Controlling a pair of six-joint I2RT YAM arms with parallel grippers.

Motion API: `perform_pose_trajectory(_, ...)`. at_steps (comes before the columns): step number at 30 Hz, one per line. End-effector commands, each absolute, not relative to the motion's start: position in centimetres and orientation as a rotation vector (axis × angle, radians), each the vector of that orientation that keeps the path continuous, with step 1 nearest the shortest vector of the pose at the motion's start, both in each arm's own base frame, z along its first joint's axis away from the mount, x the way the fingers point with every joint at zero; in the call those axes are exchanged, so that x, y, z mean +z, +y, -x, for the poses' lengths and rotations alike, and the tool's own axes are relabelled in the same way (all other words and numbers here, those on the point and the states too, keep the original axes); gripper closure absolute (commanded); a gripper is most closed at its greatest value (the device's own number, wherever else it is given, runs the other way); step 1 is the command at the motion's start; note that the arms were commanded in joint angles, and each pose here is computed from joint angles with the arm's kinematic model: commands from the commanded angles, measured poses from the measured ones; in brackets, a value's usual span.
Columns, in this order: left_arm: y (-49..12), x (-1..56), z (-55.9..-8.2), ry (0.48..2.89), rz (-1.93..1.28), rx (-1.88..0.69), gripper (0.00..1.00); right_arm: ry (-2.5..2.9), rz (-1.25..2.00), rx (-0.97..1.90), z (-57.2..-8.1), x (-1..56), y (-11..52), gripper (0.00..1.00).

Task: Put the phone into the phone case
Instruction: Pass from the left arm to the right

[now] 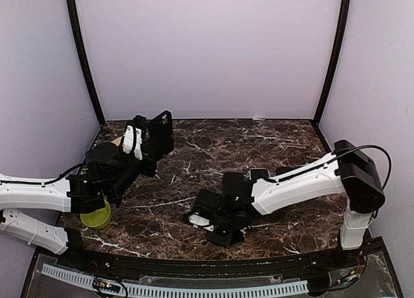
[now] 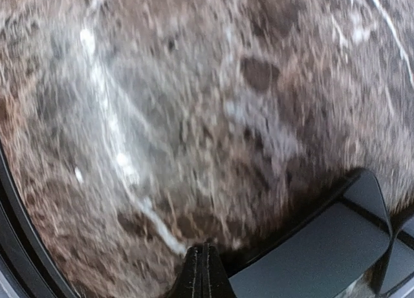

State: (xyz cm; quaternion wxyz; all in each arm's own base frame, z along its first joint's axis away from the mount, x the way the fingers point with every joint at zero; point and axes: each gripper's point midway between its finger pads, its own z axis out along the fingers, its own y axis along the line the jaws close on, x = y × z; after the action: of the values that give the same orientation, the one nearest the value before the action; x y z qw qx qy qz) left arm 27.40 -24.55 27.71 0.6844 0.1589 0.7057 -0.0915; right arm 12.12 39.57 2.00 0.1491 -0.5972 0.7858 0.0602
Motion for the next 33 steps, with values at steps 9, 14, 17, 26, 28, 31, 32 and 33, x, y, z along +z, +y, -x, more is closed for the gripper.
perform_pose_trajectory(9, -25.5, 27.1, -27.3, 1.605, -0.374, -0.263, 1.00, 2.208, 1.428, 0.238, -14.2, 9.6, 38.5, 0.87)
perform_pose_trajectory(14, -27.5, 27.2, -26.3, 1.593, -0.438, -0.404, 1.00, 2.073, 1.162, 0.520, -17.2, 16.9, 39.6, 0.45)
perform_pose_trajectory(17, -29.5, 27.5, -24.7, 1.560, -0.530, -0.550, 1.00, 1.933, 1.037, 0.759, -18.3, 22.0, 39.8, 0.26)
perform_pose_trajectory(26, -33.4, 29.3, -18.9, 1.395, -0.764, -0.954, 1.00, 1.668, 0.966, 1.078, -19.3, 29.2, 39.9, 0.20)
perform_pose_trajectory(28, -33.7, 29.5, -18.0, 1.373, -0.792, -1.007, 1.00, 1.648, 0.998, 1.122, -18.8, 29.5, 40.4, 0.25)
perform_pose_trajectory(31, -33.9, 29.5, -17.7, 1.373, -0.794, -1.031, 1.00, 1.626, 1.033, 1.165, -18.2, 29.7, 41.0, 0.38)
perform_pose_trajectory(32, -33.9, 29.6, -17.6, 1.372, -0.797, -1.038, 1.00, 1.626, 1.032, 1.169, -18.2, 29.7, 41.0, 0.44)
perform_pose_trajectory(33, -33.9, 29.5, -17.6, 1.373, -0.799, -1.040, 1.00, 1.627, 1.033, 1.171, -18.2, 29.7, 41.0, 0.49)
